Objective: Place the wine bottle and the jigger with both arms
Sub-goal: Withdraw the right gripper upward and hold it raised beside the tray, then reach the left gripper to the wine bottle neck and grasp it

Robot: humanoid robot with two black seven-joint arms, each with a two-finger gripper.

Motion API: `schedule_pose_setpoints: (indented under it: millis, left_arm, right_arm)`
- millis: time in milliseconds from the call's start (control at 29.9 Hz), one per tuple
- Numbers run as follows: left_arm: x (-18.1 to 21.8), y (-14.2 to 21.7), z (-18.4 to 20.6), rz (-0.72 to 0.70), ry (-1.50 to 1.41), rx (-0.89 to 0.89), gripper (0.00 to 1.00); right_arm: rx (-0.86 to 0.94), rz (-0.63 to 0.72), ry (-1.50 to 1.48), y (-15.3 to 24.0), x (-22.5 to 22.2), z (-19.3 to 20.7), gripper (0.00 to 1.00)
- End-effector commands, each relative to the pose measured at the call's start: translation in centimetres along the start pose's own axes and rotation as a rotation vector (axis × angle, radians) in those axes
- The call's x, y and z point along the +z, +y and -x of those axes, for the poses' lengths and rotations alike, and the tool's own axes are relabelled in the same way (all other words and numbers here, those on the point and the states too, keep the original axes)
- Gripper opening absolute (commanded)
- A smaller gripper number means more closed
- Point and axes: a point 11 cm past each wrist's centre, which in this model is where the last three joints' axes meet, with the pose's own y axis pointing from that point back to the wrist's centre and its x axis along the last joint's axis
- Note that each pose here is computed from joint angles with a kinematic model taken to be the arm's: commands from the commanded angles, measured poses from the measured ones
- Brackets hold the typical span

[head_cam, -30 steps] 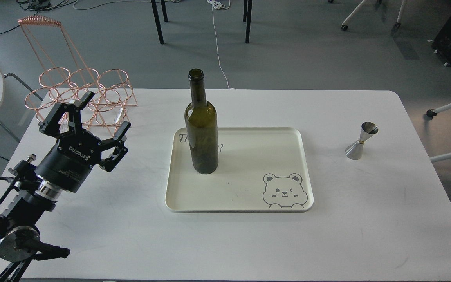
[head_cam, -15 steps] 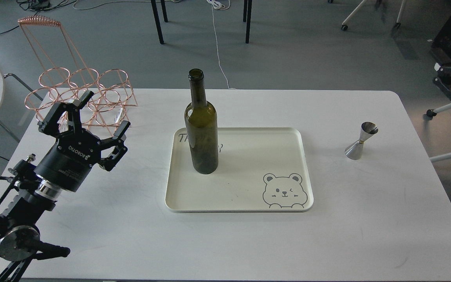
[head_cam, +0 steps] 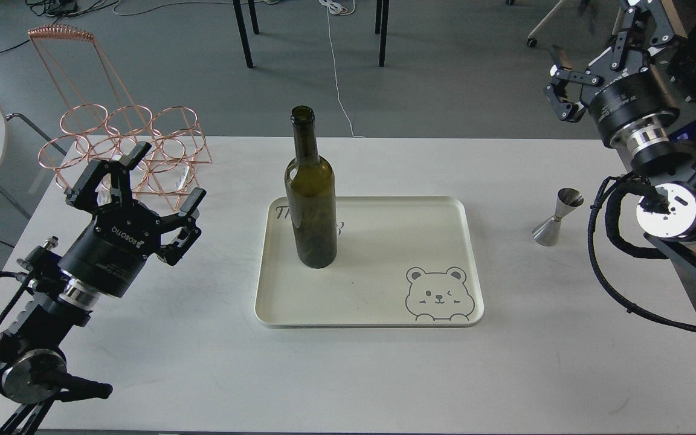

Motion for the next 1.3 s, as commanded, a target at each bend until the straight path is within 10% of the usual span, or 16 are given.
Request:
schedule_pose_setpoints:
  millis: [0, 803, 1271]
  left_arm:
    - [0.0, -0.1, 0.1, -0.002, -0.009, -0.006, 0.99]
    - [6.6, -5.9, 8.4, -0.095, -1.342, -0.642, 0.99]
    - [3.8, -10.2, 8.5, -0.119, -1.89, -0.799, 0.99]
  right_arm:
    - [-0.032, 0.082, -0.007, -0.2, 4.2, 1.6, 0.98]
    - [-0.046, 0.264, 0.044, 5.5, 12.4, -1.7, 0.99]
    - [-0.052, 0.259, 0.052, 5.5, 12.3, -1.6, 0.99]
